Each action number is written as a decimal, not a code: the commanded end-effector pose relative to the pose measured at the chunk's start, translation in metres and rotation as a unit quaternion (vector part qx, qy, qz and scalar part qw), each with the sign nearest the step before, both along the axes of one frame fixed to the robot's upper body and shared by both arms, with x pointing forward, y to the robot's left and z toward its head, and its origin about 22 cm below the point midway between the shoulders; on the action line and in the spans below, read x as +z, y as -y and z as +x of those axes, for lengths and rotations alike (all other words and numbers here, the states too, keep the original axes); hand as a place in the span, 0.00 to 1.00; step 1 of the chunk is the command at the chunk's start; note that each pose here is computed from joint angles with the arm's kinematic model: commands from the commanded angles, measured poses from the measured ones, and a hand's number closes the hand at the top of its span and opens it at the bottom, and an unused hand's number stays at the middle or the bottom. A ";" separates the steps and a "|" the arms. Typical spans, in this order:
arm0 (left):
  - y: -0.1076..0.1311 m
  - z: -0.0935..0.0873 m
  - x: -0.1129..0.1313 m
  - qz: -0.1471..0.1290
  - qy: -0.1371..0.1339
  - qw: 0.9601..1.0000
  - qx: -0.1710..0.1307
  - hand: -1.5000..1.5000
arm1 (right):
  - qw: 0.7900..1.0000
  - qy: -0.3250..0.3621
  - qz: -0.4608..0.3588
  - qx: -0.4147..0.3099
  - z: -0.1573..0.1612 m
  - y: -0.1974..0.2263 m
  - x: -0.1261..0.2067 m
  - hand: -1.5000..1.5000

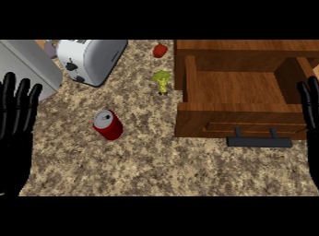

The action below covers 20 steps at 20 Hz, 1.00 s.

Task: Pick up the can, place it into the drawer and close the drawer

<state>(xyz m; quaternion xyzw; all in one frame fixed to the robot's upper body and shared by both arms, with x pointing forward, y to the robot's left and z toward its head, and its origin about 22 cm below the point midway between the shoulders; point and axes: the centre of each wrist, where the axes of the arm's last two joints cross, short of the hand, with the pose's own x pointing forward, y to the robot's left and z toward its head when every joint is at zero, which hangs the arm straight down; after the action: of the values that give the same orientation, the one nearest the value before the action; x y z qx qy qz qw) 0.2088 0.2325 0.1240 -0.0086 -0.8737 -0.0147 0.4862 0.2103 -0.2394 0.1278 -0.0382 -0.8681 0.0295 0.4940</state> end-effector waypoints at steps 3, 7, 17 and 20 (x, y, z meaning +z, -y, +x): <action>0.016 0.010 0.002 0.015 0.013 0.995 -0.095 0.00 | 1.000 0.020 -0.006 0.005 0.005 -0.012 -0.003 0.00; 0.011 0.020 -0.028 0.079 -0.149 0.981 -0.096 0.00 | 0.992 -0.124 0.011 -0.019 -0.003 0.002 -0.021 0.00; 0.016 0.030 -0.001 0.087 -0.194 0.972 -0.103 0.00 | 0.985 -0.163 0.011 -0.049 -0.031 0.016 -0.013 0.00; 0.022 0.017 0.001 0.069 -0.203 0.970 -0.114 0.00 | 0.988 -0.146 0.012 -0.042 -0.015 0.046 -0.022 0.00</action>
<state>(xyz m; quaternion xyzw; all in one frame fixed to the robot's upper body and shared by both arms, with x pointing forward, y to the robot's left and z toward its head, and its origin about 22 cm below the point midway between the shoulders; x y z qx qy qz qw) 0.2301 0.2112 0.1250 -0.0716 -0.7569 -0.1340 0.6356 0.1924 -0.2647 0.1074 -0.0656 -0.7808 0.0061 0.6213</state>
